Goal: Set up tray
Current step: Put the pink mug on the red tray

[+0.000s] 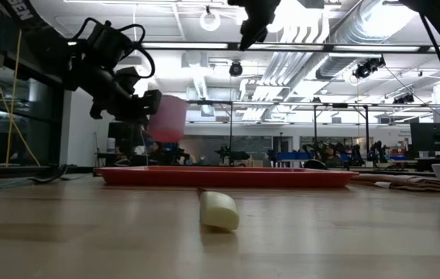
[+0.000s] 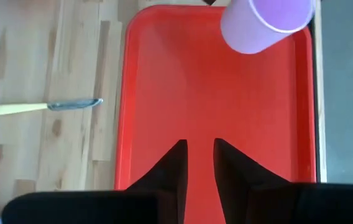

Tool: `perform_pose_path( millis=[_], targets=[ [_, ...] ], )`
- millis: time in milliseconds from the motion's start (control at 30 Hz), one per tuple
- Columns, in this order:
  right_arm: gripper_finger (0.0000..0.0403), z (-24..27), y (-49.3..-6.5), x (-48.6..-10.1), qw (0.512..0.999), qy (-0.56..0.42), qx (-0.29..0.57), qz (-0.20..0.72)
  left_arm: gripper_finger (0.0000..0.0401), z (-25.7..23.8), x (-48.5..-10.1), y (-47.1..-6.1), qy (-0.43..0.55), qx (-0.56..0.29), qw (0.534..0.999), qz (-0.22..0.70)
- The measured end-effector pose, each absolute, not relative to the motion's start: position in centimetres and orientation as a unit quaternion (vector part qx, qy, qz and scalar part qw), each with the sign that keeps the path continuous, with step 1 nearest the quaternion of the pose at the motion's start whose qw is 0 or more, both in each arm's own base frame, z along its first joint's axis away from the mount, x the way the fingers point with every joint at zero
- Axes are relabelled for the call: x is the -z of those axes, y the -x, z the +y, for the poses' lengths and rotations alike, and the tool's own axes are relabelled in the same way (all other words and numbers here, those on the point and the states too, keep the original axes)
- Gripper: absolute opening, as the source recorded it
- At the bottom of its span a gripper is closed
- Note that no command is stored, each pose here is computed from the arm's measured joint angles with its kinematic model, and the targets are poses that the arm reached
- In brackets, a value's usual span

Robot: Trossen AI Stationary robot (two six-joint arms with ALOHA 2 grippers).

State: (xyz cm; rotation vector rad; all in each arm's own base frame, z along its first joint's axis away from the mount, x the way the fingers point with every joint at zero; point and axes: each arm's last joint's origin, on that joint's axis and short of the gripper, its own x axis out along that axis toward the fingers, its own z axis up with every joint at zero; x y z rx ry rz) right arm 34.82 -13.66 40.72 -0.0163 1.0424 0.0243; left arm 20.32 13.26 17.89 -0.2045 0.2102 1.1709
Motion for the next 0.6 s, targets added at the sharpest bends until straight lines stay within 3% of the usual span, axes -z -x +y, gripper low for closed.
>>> perform_pose_path(
  millis=[600],
  targets=[
    [0.0051,-17.3,-30.5,-43.3,0.898,-0.036,-0.012,0.439,0.0022,12.9,-16.3,-18.8,0.094,-0.574,0.810,0.079]
  ],
)
